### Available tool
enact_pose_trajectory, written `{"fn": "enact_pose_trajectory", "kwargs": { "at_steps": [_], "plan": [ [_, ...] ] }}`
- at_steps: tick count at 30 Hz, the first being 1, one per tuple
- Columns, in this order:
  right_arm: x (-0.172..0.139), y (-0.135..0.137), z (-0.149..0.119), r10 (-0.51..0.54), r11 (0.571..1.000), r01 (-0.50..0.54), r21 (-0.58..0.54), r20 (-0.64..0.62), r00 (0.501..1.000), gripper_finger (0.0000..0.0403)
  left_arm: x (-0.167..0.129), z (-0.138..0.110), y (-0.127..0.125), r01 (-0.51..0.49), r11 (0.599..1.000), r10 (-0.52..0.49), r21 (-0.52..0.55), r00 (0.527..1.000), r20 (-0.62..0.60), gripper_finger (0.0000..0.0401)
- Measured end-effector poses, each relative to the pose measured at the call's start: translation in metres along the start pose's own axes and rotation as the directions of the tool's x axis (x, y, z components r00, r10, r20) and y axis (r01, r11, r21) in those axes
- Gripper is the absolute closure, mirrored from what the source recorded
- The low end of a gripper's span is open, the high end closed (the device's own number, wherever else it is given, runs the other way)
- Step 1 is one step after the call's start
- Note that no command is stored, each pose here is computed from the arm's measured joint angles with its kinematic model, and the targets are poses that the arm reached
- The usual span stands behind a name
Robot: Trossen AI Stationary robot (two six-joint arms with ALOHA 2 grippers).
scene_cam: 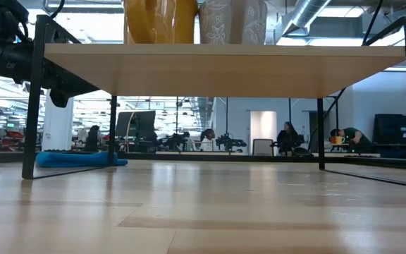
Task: Stack small to large cups/mugs on shelf
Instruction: Put the black cup on the shelf
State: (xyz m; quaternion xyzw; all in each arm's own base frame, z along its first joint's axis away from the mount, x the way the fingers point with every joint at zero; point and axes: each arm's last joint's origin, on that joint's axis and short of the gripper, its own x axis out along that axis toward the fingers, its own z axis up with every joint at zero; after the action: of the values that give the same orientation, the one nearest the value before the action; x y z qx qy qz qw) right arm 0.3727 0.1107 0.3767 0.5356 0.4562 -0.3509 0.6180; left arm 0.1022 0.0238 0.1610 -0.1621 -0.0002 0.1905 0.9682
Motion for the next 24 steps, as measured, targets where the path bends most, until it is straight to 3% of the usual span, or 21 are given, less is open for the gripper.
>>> {"fn": "enact_pose_trajectory", "kwargs": {
  "at_steps": [6,11,20,24],
  "plan": [
    [-0.028,-0.008,0.005,0.064,0.998,-0.064,-0.023,0.012,0.998,0.0198,0.0,0.0,0.0,0.0,1.0,0.0,-0.001,1.0,0.0,0.0222],
    [-0.065,-0.023,0.007,0.161,0.986,-0.152,-0.068,0.156,0.975,0.0198,0.0,0.0,0.0,0.0,1.0,0.0,-0.004,1.0,0.0,0.0222],
    [-0.094,-0.04,-0.002,0.223,0.936,-0.167,-0.31,0.156,0.962,0.0198,0.0,0.0,0.0,0.001,1.0,-0.001,-0.005,1.0,0.0,0.0222],
    [-0.096,-0.045,-0.011,0.205,0.876,-0.117,-0.467,0.141,0.969,0.0198,0.0,0.0,0.0,0.001,1.0,-0.001,-0.005,1.0,0.0,0.0222]
  ]
}}
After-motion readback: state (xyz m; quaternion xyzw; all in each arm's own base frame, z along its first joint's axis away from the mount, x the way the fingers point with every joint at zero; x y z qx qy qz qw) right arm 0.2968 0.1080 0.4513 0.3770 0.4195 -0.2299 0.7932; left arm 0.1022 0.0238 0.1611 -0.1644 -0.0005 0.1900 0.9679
